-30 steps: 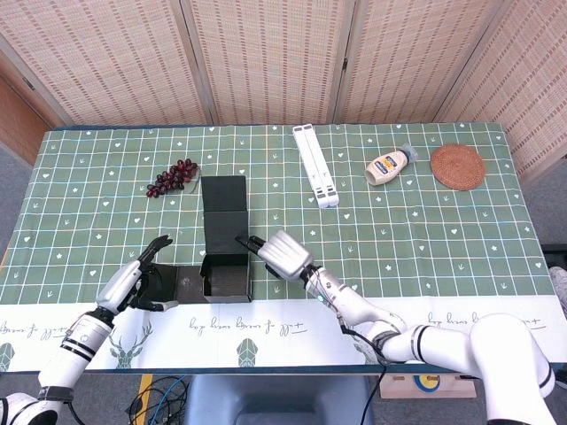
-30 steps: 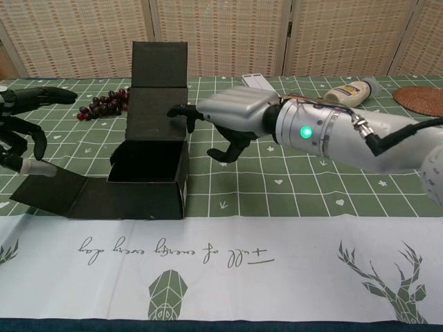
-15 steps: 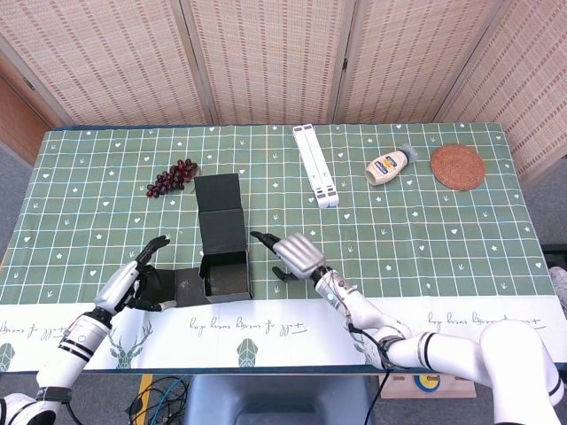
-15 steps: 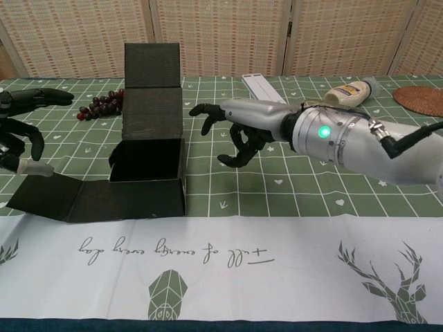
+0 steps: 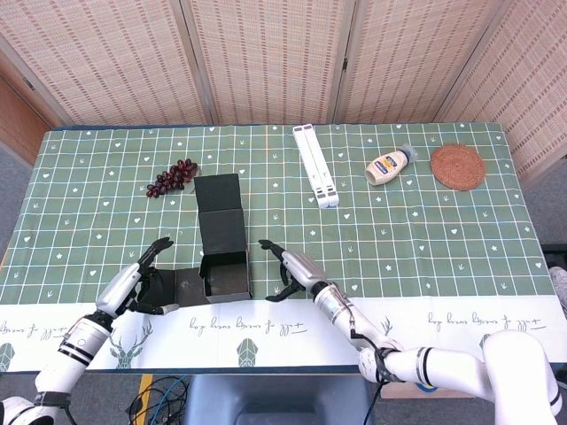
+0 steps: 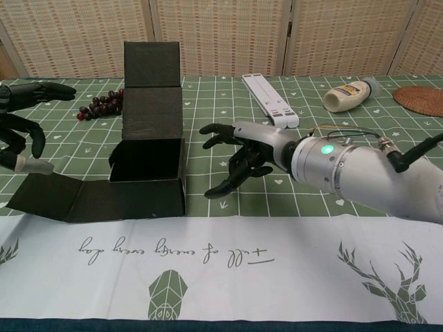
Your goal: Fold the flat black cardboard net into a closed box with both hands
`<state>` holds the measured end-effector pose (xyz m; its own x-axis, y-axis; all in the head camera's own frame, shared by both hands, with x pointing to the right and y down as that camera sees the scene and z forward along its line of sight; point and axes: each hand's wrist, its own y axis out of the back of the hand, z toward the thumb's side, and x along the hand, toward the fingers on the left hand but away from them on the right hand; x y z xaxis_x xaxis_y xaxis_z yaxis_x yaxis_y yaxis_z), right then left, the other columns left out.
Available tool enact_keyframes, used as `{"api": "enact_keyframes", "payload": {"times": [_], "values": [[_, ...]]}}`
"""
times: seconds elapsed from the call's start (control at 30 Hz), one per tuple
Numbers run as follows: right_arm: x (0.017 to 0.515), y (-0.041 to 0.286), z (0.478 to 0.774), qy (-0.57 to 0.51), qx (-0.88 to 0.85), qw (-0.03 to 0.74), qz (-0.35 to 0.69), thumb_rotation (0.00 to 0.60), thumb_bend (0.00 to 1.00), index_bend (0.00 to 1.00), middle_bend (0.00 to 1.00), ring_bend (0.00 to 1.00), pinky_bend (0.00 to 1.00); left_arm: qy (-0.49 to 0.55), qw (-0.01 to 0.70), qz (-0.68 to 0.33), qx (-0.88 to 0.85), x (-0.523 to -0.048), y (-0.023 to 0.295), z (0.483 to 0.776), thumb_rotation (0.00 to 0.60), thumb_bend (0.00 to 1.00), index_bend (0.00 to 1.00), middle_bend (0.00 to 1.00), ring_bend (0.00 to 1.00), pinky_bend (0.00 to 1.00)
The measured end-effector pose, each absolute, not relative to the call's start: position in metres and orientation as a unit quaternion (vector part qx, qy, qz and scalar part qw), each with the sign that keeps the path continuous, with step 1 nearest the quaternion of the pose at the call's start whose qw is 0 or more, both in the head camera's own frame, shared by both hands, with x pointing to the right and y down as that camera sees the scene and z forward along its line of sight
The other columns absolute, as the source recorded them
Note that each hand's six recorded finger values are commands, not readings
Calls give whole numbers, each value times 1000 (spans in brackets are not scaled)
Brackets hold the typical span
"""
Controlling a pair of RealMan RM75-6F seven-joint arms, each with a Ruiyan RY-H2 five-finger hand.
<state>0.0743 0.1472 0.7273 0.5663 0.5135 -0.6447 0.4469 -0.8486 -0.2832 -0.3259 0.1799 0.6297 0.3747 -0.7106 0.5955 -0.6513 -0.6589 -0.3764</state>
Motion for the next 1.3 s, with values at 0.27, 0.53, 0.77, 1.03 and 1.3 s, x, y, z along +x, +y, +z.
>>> {"api": "enact_keyframes", "payload": {"times": [0.27,0.53,0.77,1.03,1.3], "values": [[48,159,728,-288,-888,-6,360,600,0,0,82,681,1000,417,39,-378,-826,-331,182,623,600,82,69,0,552,812],[31,163,740,-299,-881,-12,366,600,0,0,82,681,1000,420,36,-374,-826,-334,184,622,600,81,69,0,553,812],[19,168,748,-301,-879,-15,370,600,0,0,98,681,1000,426,36,-371,-825,-338,184,621,600,81,69,0,553,812],[4,169,752,-329,-869,-14,370,600,109,78,303,763,1000,431,38,-363,-825,-341,184,618,600,81,69,0,553,812],[0,160,752,-365,-857,-7,365,600,268,203,369,802,1000,444,48,-364,-817,-346,181,614,600,81,85,0,557,812]]}}
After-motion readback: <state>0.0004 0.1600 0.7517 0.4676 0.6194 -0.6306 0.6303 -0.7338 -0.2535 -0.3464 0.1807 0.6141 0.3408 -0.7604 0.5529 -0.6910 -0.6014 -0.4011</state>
